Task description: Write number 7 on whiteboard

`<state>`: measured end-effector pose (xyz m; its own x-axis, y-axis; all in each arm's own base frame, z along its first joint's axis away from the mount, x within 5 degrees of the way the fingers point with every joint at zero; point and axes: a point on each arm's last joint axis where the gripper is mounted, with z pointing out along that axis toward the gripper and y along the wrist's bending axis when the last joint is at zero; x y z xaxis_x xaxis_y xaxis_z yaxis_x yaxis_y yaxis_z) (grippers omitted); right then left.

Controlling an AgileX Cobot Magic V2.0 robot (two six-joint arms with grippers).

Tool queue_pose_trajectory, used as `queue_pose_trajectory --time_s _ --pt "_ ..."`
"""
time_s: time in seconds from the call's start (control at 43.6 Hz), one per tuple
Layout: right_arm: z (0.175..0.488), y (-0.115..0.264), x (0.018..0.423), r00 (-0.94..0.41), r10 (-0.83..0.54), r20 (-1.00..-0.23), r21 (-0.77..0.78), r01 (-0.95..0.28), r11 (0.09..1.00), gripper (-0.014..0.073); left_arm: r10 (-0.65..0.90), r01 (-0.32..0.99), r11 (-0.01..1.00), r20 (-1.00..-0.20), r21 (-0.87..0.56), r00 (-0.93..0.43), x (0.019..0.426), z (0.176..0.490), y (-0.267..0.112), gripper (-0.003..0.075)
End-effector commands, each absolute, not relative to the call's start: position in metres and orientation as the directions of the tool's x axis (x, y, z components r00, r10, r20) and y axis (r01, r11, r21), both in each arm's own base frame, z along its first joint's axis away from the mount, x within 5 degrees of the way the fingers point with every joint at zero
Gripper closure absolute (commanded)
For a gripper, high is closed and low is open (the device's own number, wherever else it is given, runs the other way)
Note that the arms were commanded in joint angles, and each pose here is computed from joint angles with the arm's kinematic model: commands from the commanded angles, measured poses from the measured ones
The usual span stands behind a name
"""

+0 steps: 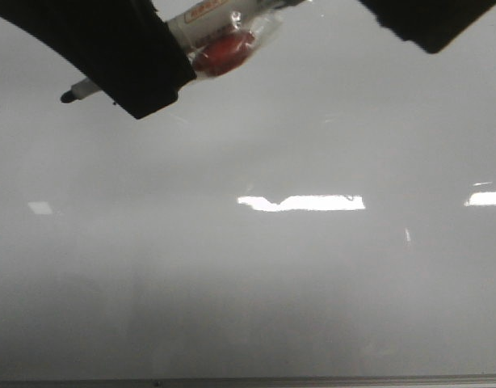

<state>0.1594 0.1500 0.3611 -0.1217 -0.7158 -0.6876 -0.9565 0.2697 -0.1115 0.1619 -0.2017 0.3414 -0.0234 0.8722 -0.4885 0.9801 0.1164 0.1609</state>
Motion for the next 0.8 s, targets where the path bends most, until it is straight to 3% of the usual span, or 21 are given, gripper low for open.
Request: queue_pose_trajectory --time_s 0.0,0.298,0.344,0.551,0.78 --pt "0.378 0.163 0.163 -0.071 -0.660 -0.748 -0.145 -0.953 0.266 0.0003 0.826 0.971 0.133 -0.564 0.199 0.003 0.159 0.360 -0.204 0.0741" --pt "0.377 0.180 0.172 -0.091 -0.603 -0.793 -0.107 -0.953 0.285 0.0020 0.823 0.970 0.136 -0.569 0.203 0.004 0.160 0.360 -0.204 0.0741" --pt "0.377 0.180 0.172 -0.096 -0.599 -0.795 -0.100 -0.953 0.285 0.0063 0.819 0.968 0.138 -0.573 0.207 0.005 0.160 0.361 -0.204 0.0741" --pt "0.376 0.180 0.172 -0.098 -0.605 -0.790 -0.095 -0.956 0.279 0.0413 0.821 0.966 0.139 -0.570 0.217 0.010 0.161 0.361 -0.204 0.0741" --pt "0.375 0.180 0.171 -0.101 -0.611 -0.785 -0.088 -0.959 0.271 0.0600 0.825 0.964 0.138 -0.566 0.227 0.015 0.162 0.361 -0.204 0.0718"
